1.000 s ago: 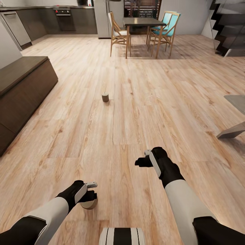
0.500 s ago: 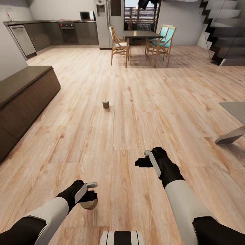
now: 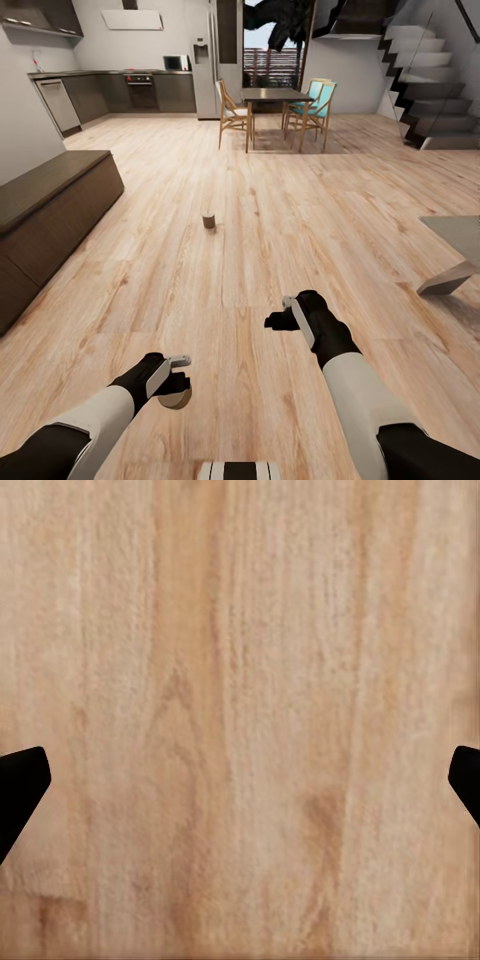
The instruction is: Place each of the two pumpkins and all three candles from the living room inside a cabinet in the living room (use any cabinet), then make sure every cabinet is closed, and position the cauldron so it is next to a table in the living room.
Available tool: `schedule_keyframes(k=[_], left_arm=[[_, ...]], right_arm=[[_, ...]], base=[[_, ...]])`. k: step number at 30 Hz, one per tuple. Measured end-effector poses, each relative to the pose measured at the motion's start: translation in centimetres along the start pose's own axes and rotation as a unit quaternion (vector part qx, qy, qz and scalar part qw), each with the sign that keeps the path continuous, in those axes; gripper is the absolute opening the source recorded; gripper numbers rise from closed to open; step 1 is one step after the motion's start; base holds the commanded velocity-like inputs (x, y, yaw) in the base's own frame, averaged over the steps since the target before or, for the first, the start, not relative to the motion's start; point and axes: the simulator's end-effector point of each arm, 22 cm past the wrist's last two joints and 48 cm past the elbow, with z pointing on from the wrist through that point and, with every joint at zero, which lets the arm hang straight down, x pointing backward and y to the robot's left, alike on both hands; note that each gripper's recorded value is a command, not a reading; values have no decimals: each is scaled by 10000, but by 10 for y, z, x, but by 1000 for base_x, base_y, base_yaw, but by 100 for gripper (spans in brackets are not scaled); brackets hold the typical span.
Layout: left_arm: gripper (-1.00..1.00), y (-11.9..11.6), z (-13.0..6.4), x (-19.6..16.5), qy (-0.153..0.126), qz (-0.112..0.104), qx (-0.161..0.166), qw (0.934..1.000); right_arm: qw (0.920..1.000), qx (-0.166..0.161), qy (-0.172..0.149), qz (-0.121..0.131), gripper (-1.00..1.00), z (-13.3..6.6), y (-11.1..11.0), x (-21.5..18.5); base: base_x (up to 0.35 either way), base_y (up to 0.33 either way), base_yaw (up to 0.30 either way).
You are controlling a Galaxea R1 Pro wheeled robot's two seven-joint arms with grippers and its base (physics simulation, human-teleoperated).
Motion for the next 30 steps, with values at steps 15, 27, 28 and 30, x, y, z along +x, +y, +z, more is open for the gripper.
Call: schedule_keyframes(k=[15,27,28,30], left_arm=[[-100,18,-41,-32,-442,-310,23,9985],[-100,29,-76,-52,-786,-371,1,9962],[-100,30,-79,-54,-811,-361,-8,9961],[-100,29,-83,-56,-855,-369,3,9957]], right_arm=[[9994,24,-338,-53,100,-44,5,-20],[9977,46,-664,-111,100,-83,10,-38],[9975,47,-689,-115,100,-86,10,-39],[9972,48,-731,-122,100,-91,11,-41]], base=[[0,0,23],[0,0,66],[0,0,26],[0,0,13]])
